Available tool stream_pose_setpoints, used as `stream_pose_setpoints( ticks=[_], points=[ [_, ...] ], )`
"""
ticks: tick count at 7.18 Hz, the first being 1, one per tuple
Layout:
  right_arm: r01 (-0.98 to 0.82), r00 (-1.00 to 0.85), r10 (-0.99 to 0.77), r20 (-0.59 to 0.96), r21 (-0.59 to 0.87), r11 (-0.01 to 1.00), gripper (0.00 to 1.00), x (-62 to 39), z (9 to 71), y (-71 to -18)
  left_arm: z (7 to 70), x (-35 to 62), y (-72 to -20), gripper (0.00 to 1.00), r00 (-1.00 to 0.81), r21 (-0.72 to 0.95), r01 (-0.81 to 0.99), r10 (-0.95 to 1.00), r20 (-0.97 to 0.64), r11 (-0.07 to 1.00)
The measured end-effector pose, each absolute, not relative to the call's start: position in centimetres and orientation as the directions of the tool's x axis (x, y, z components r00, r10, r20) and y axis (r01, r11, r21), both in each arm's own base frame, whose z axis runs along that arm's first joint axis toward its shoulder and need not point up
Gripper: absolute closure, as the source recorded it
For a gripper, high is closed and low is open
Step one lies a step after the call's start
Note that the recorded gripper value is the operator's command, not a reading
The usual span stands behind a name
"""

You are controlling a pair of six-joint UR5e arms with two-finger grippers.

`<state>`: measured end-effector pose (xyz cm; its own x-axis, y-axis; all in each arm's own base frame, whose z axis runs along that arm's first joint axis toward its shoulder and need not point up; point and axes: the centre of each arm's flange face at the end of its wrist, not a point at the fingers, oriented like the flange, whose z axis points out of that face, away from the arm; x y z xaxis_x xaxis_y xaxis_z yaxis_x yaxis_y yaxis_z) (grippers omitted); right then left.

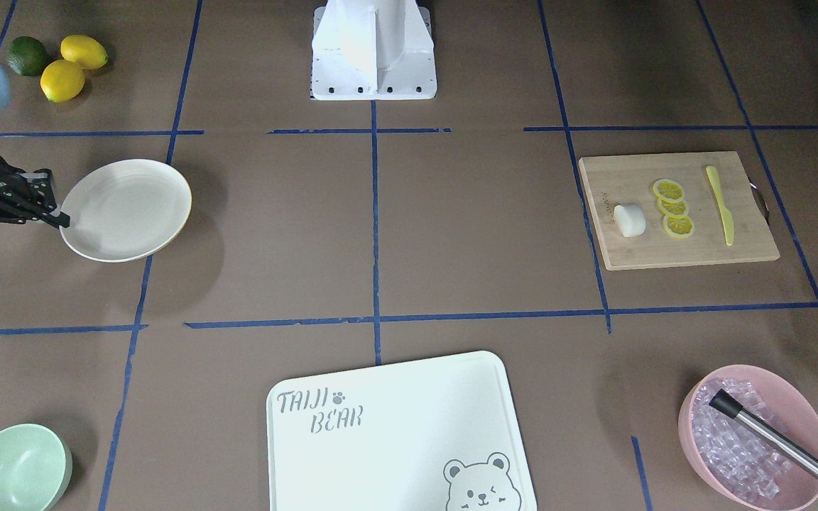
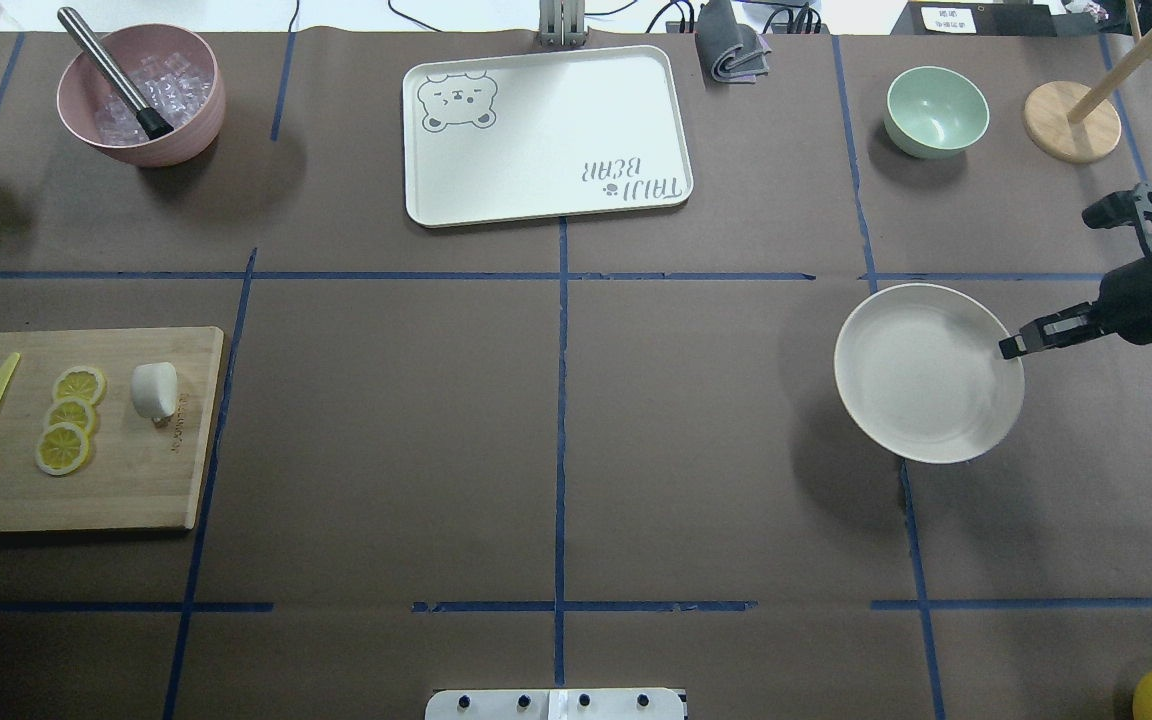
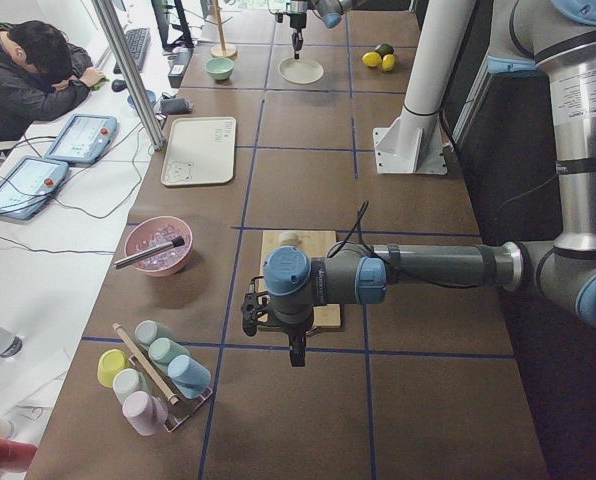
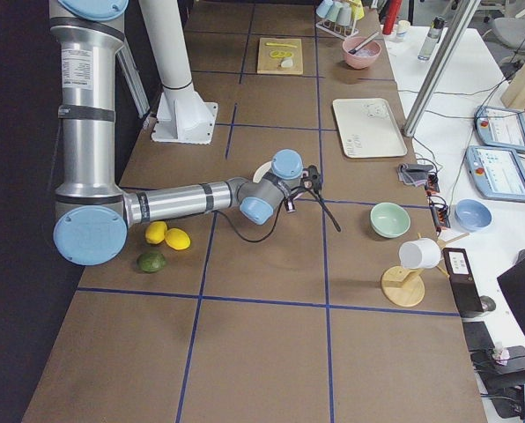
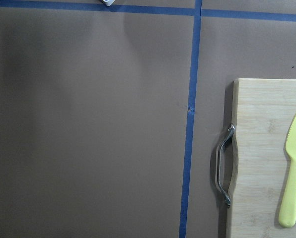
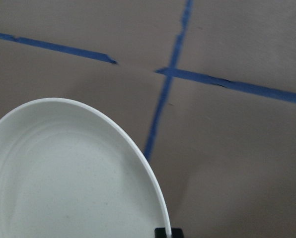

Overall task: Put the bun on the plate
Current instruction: 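Slide the white plate with the right gripper toward the table center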

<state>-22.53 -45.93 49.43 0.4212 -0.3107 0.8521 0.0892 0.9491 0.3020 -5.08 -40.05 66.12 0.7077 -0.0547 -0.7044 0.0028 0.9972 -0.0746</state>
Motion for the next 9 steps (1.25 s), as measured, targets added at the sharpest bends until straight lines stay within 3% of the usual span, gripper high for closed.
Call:
stream_pose_setpoints(
  ticks=[1, 3, 6, 7, 8, 9],
  points=[
    [0.119, 0.372, -0.359, 0.856, 0.34, 0.933, 0.92, -26.8, 45.6, -46.9, 66.2, -5.1, -40.0, 0.0, 0.708, -0.076, 0.003, -0.056, -0.704, 0.997],
    [0.116, 0.319, -0.331, 0.888, 0.31, 0.944, 0.93, -36.0, 38.5, -47.0, 66.2, -5.0, -40.0, 0.0, 0.708, -0.077, 0.001, -0.056, -0.704, 0.997],
    [0.036, 0.378, -0.228, 0.897, 0.232, 0.972, 0.92, -48.6, 32.2, -44.2, 66.3, -5.0, -40.0, 0.0, 0.708, -0.079, 0.0, -0.055, -0.704, 0.997],
    [-0.003, 0.409, -0.195, 0.891, 0.215, 0.977, 0.77, -52.0, 30.6, -43.4, 66.3, -4.9, -40.0, 0.0, 0.708, -0.08, -0.002, -0.055, -0.704, 0.997],
    [-0.037, 0.429, -0.161, 0.889, 0.195, 0.98, 0.46, -54.6, 29.6, -43.2, 66.5, -4.8, -40.0, 0.0, 0.708, -0.082, -0.005, -0.055, -0.704, 0.997],
    [-0.058, 0.437, -0.128, 0.89, 0.169, 0.984, 0.2, -56.1, 29.1, -43.4, 66.6, -4.7, -40.0, 0.0, 0.708, -0.085, -0.007, -0.055, -0.704, 0.996]
  ],
)
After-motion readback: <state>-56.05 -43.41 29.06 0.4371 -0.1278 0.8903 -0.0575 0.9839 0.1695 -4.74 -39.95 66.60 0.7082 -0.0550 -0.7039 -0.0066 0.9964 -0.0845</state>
